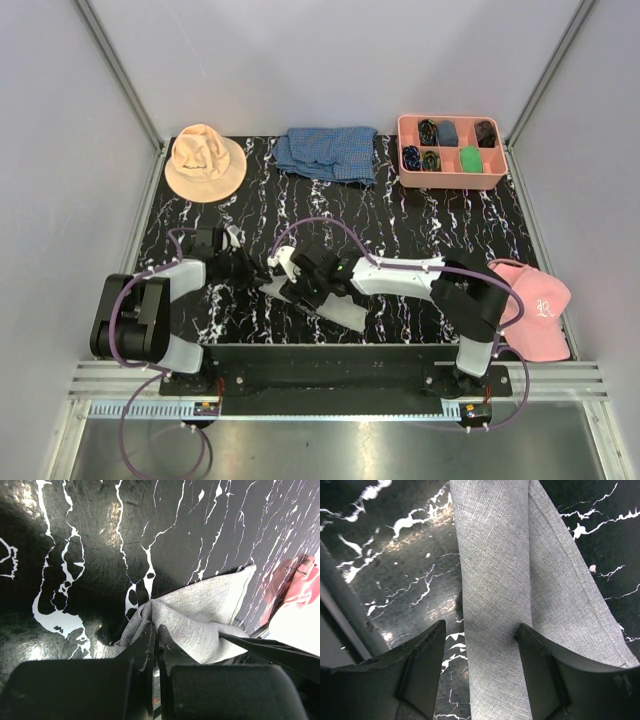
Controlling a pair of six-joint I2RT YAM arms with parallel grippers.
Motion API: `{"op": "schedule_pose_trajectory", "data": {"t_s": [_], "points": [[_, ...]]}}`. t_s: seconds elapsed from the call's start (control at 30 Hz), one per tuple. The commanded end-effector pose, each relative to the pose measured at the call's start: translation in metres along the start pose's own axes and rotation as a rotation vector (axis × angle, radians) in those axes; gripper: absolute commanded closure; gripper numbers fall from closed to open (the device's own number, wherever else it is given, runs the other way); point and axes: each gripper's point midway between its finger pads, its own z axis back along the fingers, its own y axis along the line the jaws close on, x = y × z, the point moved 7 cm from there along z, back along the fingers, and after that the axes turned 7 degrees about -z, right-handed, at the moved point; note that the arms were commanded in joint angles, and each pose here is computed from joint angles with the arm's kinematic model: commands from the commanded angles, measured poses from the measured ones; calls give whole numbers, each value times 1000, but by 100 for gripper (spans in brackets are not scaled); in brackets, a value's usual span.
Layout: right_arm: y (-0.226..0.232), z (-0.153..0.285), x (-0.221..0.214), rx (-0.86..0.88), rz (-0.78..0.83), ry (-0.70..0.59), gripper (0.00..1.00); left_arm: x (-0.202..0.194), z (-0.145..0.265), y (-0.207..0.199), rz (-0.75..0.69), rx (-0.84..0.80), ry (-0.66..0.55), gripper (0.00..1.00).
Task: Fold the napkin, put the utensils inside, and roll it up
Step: Roll the napkin with the utensil
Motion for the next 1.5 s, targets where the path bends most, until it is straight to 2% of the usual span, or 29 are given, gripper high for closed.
{"op": "schedule_pose_trajectory", "data": {"t_s": [0.0, 0.3, 0.33, 0.4, 0.47, 0.5, 0.63, 0.73, 1.0, 1.47], "points": [[0, -10, -9, -76, 49, 33, 33, 7, 0, -6, -23, -20, -1, 100], [-11, -34, -37, -188, 28, 133, 38, 11, 1, -11, -30, -37, -2, 100], [-12, -35, -40, -193, 23, 143, 40, 12, 2, -13, -32, -41, -7, 100], [-12, -38, -44, -185, 14, 162, 53, 14, 4, -16, -40, -50, -15, 98], [-8, -37, -44, -151, 6, 161, 61, 17, 9, -19, -50, -44, -31, 88], [-6, -35, -42, -130, 5, 156, 66, 18, 11, -20, -54, -38, -37, 78], [6, -27, -30, 43, -22, 112, 70, 22, 24, -22, -71, -2, -98, 53], [11, -19, -20, 171, -60, 90, 71, 22, 33, -21, -78, 26, -141, 44], [-14, -8, 2, 430, -227, 58, 72, 2, 40, -10, -65, 56, -176, 41], [-39, -30, 1, 597, -350, 98, 74, -5, 25, -3, -65, -19, -140, 49]]}}
